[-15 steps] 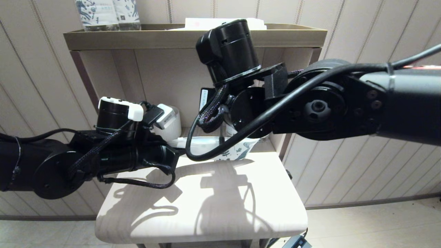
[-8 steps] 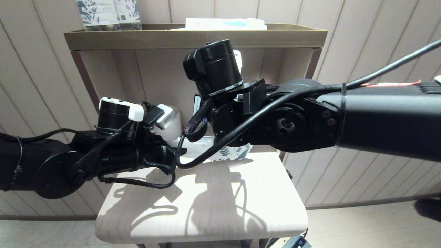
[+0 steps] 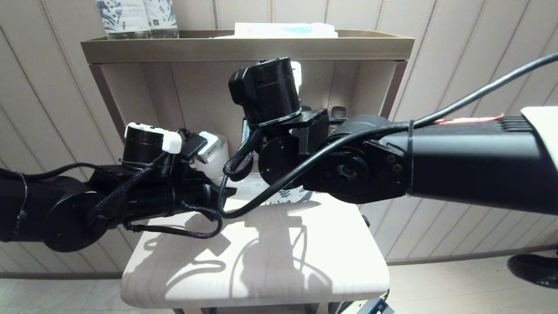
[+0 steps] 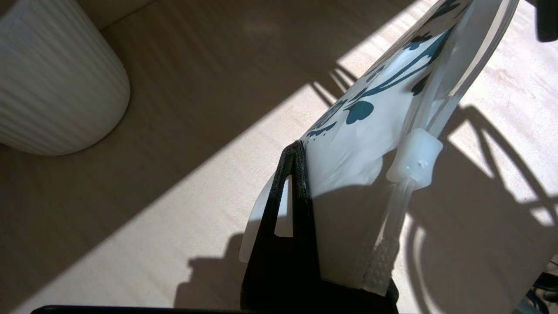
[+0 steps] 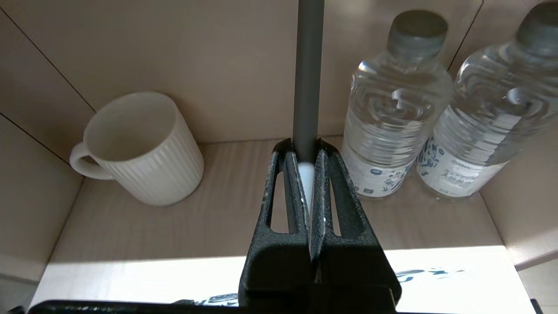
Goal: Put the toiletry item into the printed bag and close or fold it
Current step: Place the toothbrush in the storage bag
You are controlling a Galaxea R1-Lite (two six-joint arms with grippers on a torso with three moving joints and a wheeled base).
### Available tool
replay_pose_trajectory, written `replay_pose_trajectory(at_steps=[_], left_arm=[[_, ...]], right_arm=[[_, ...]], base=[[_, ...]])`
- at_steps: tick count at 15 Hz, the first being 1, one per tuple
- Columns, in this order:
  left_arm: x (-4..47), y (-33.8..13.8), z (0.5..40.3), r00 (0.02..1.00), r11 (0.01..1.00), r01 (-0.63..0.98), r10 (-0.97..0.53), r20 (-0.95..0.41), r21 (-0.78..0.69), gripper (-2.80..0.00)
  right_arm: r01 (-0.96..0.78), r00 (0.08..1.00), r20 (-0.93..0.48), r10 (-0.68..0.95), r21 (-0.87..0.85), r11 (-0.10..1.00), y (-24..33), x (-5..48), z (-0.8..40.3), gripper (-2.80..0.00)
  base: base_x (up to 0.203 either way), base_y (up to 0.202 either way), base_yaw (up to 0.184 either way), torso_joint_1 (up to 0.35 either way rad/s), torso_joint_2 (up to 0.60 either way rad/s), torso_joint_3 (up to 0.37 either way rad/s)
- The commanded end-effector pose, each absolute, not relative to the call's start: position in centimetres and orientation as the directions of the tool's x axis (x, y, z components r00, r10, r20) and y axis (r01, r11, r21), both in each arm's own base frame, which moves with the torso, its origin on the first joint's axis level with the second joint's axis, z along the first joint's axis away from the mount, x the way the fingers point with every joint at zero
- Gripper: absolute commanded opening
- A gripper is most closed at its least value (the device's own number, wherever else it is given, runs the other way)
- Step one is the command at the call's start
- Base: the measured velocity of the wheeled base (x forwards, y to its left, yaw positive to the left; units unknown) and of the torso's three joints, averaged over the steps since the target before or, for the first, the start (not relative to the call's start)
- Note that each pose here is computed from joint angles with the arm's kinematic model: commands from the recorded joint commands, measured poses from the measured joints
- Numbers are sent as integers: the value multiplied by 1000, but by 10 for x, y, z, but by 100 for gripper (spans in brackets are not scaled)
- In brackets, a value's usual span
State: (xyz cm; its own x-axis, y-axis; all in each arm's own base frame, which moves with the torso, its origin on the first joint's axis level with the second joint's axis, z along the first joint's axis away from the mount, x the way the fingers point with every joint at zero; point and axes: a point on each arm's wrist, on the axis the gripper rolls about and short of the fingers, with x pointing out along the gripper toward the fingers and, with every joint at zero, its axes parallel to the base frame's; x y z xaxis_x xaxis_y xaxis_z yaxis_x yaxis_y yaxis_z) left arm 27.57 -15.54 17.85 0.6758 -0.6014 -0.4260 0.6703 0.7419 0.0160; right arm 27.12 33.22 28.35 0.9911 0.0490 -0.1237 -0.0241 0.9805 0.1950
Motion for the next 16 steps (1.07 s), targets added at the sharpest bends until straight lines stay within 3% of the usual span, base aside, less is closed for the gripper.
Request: replay_pose_trajectory(at_steps=[1,9,16], left_arm=[[277,-156,178,676,743,669,-602,-425,10,-280],[278,-157,179,676,743,669,-606,-420,5,-280],[277,-157,180,672,739,674,-612,-417,1,-280]], right_arm=[[-24,995,-92,44,209,978,328,261,294,-280],[-37,999,22,34,135,990,342,271,270,-280],[-30,999,13,29,107,994,343,275,247,-280]], base=[[0,0,0,0,0,0],[0,0,0,0,0,0],[0,0,0,0,0,0]])
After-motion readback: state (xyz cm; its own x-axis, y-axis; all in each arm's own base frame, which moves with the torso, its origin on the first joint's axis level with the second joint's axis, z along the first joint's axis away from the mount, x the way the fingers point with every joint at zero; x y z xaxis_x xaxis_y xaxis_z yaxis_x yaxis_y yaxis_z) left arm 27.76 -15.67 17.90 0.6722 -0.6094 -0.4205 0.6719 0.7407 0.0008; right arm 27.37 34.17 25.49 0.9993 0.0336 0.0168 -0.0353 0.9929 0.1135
